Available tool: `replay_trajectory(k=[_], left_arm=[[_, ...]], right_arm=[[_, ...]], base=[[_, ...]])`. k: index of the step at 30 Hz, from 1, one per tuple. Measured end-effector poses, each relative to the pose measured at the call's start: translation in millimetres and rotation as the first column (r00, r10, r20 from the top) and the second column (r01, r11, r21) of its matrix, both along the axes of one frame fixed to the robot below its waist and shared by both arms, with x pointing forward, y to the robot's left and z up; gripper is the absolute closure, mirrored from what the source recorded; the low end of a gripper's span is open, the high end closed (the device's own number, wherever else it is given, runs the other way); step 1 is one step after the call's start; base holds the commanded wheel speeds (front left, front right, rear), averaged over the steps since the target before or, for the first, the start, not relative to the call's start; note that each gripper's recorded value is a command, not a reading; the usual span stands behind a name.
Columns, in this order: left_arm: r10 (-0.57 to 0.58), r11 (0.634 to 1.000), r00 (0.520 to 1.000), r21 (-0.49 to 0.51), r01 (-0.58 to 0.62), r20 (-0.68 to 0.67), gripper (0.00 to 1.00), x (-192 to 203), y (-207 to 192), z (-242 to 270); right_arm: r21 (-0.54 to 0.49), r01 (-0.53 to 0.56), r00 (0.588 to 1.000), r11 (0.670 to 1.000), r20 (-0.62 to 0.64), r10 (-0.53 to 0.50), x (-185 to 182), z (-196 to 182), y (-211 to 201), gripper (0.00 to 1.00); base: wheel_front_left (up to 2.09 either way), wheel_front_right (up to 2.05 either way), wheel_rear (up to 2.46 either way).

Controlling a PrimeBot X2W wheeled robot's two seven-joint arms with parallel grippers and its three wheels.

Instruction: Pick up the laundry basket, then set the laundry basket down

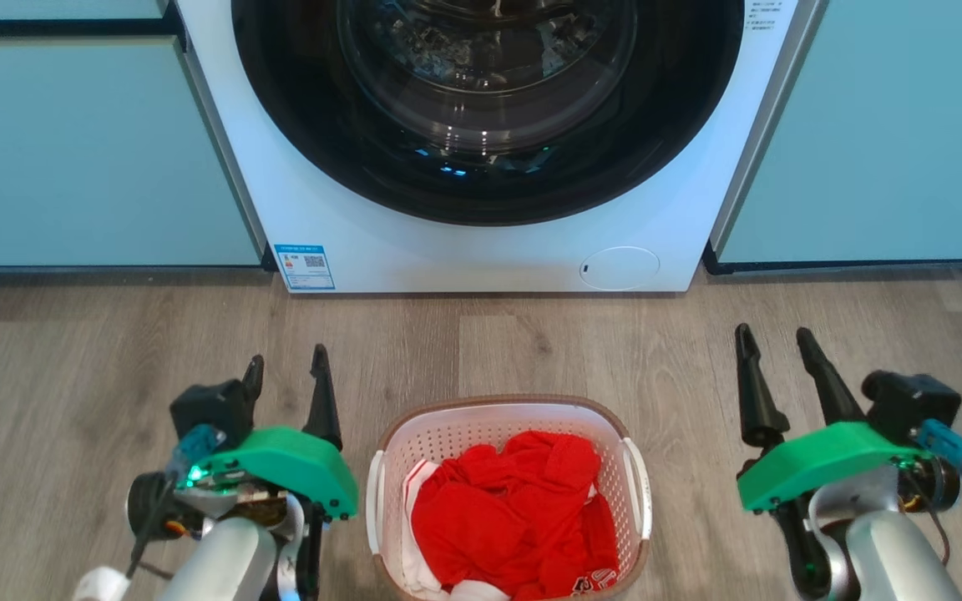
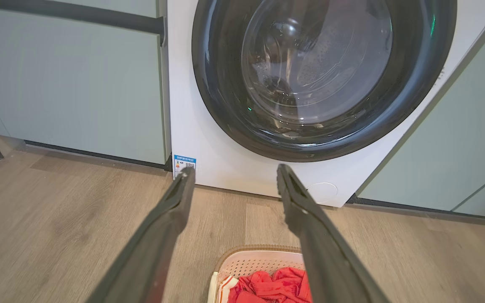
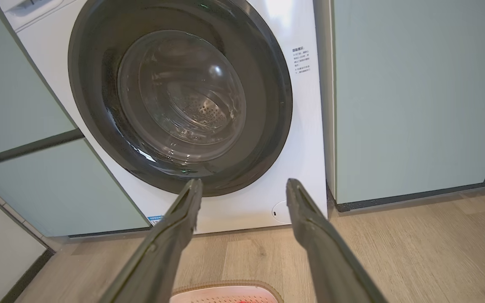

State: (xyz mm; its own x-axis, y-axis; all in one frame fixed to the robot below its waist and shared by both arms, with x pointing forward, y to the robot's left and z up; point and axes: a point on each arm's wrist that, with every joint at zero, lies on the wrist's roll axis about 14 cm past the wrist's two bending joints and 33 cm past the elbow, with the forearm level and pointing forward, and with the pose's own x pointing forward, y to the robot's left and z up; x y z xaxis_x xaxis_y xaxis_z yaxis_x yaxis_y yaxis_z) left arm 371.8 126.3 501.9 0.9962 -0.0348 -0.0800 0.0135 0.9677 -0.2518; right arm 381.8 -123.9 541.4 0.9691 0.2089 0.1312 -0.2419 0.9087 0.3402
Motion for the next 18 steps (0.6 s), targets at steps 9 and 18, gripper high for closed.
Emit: replay_trajectory(k=[9,18], left_arm=[[-0.039,0.991,0.999,0.126,0.036,0.021,0.0,-3.3,-9.2,-5.3],[-0.035,0.979,0.989,0.202,0.005,0.145,0.0,2.1,-14.5,25.6]], right_arm=[[-0.107,-0.034,0.999,0.994,0.024,0.037,-2.1,-2.2,13.1,0.0],[-0.223,-0.065,0.994,0.973,0.075,0.084,0.2,4.4,28.1,0.0]], base=[[0.0,0.0,0.0],[0.0,0.0,0.0]])
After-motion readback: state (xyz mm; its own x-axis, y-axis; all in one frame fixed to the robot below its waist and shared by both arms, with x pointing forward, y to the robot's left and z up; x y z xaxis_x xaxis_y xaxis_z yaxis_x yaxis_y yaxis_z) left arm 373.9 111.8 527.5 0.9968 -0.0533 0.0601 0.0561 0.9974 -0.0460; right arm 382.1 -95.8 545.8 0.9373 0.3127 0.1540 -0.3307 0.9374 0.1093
